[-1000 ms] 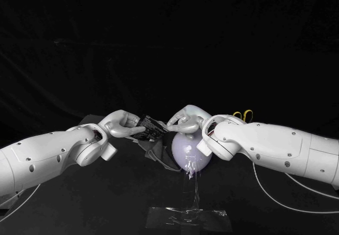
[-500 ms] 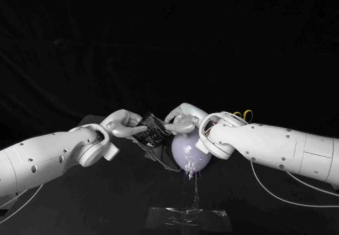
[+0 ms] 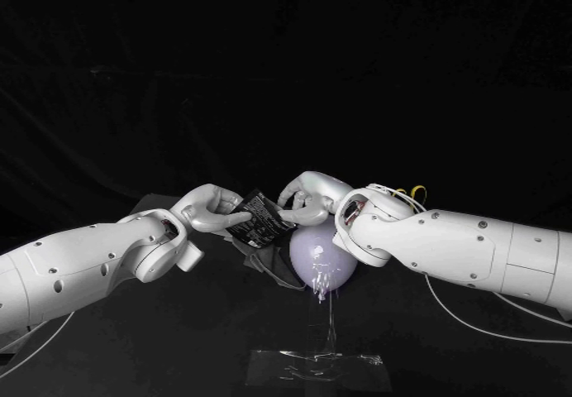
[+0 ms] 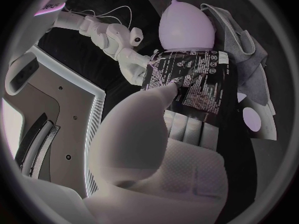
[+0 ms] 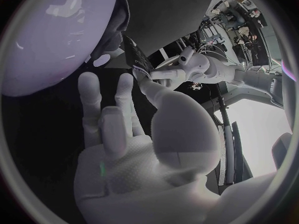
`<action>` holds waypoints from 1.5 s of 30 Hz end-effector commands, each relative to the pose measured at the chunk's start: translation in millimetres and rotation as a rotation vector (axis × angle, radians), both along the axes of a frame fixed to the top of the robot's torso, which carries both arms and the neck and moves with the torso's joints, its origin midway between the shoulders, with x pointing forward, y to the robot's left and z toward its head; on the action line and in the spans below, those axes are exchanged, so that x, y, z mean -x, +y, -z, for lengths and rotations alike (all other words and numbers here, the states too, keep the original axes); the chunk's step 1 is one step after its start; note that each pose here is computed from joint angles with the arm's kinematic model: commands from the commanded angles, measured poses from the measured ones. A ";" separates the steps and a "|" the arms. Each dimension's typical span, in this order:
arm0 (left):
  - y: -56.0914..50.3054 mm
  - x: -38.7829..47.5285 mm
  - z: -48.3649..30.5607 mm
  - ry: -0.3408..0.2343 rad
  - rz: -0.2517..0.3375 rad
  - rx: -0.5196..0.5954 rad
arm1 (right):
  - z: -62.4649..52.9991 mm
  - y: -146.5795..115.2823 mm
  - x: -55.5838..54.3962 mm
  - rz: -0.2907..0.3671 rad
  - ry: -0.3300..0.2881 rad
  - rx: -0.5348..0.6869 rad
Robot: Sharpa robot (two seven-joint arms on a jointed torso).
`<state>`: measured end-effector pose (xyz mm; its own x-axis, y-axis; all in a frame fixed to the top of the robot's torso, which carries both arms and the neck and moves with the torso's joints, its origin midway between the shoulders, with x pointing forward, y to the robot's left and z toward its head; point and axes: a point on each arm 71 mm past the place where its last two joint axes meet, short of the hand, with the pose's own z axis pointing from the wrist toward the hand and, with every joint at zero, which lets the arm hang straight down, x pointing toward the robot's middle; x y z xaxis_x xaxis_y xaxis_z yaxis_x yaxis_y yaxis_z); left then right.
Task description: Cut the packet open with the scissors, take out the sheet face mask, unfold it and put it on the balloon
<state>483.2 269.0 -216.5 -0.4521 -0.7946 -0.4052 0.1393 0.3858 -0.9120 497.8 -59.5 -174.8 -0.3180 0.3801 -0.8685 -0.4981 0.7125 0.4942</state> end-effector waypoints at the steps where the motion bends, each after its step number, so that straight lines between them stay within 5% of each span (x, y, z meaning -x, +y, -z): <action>1: -3.3 -0.1 -3.4 -0.029 0.008 0.012 | 1.1 3.1 2.5 -0.037 -0.068 0.131; 17: -13.6 1.4 -5.0 -0.037 0.022 0.032 | 0.5 10.3 6.3 -0.048 -0.205 0.304; 45: -15.1 4.4 -6.1 -0.031 0.038 0.045 | -11.8 -4.6 9.0 0.039 -0.323 0.181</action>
<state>478.6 252.4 -211.7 -0.4699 -0.7910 -0.3919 0.1779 0.3499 -0.9197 486.5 -59.4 -166.1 -0.0531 0.2077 -0.9767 -0.5933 0.7802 0.1982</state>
